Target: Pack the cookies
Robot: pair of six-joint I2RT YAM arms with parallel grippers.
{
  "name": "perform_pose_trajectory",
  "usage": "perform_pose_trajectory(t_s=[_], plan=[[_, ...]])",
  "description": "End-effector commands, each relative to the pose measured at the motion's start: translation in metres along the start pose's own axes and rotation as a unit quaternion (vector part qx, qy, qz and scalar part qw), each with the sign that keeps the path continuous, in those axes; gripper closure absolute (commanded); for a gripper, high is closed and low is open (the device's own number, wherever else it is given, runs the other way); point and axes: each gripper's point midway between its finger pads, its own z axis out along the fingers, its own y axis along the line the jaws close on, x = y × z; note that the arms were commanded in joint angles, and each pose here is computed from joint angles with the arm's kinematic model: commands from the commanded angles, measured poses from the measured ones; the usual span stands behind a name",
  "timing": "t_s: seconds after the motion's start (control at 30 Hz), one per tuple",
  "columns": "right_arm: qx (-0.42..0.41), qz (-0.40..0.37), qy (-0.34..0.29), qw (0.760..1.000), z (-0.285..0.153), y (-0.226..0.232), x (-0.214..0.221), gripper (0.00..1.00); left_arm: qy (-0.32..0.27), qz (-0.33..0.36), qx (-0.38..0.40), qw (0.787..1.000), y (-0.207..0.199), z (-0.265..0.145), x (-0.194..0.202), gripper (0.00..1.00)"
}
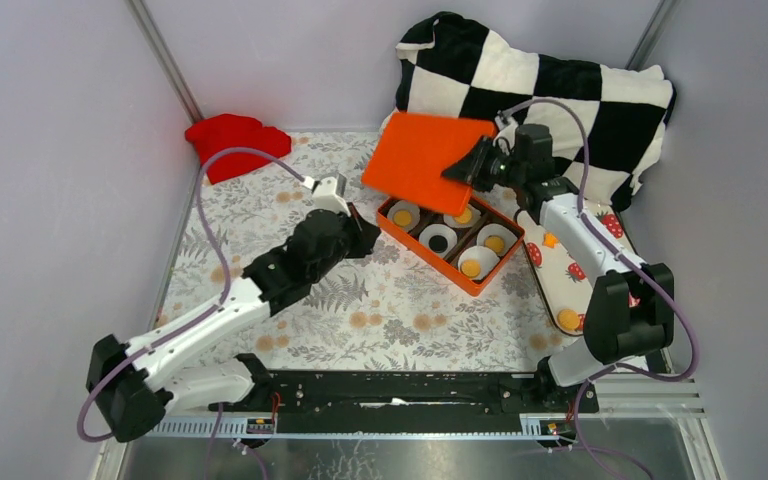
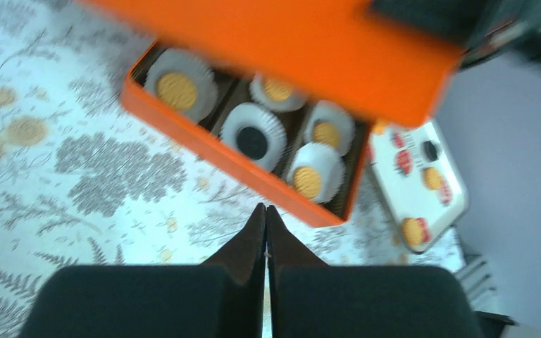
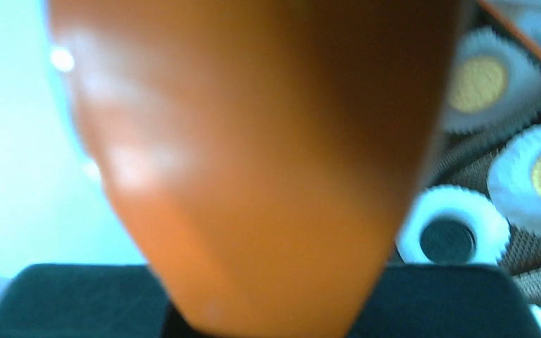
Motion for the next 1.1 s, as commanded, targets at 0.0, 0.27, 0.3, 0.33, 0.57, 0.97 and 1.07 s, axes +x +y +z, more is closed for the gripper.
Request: perform_pose_trajectory(t_s=[0.0,0.27,0.3,0.33,0.57,0.97,1.07], plan=[[-0.119,-0.093,-0.169,0.974,-0.05,0.109,-0.1,1.0,0.077,0.034,-0.078,0.993,0.051,0.026,0.066,1.0],[-0.082,-0.123,-0.266,0.952,-0.121,0.139,-0.114,1.0,0.042,0.099,-0.132,0.985,0.05,0.105,0.055,1.0],[-0.069,-0.127,-0.279,0.949,-0.131,0.138,-0.112,1.0,0.05,0.112,-0.152,0.981,0.056,0.12,0.061,1.0],[-0.059,-0.133,-0.284,0.948,-0.14,0.137,-0.109,1.0,0.047,0.118,-0.157,0.979,0.055,0.131,0.059,1.0],[-0.013,-0.142,-0.265,0.954,-0.161,0.118,-0.075,1.0,0.057,0.134,-0.186,0.972,0.052,0.2,0.054,1.0],[0.006,-0.123,-0.208,0.97,-0.167,0.086,-0.019,1.0,0.075,0.087,-0.314,0.942,0.169,0.241,0.025,1.0],[0.006,-0.123,-0.205,0.971,-0.169,0.085,-0.013,1.0,0.081,0.074,-0.332,0.937,0.187,0.236,0.022,1.0]])
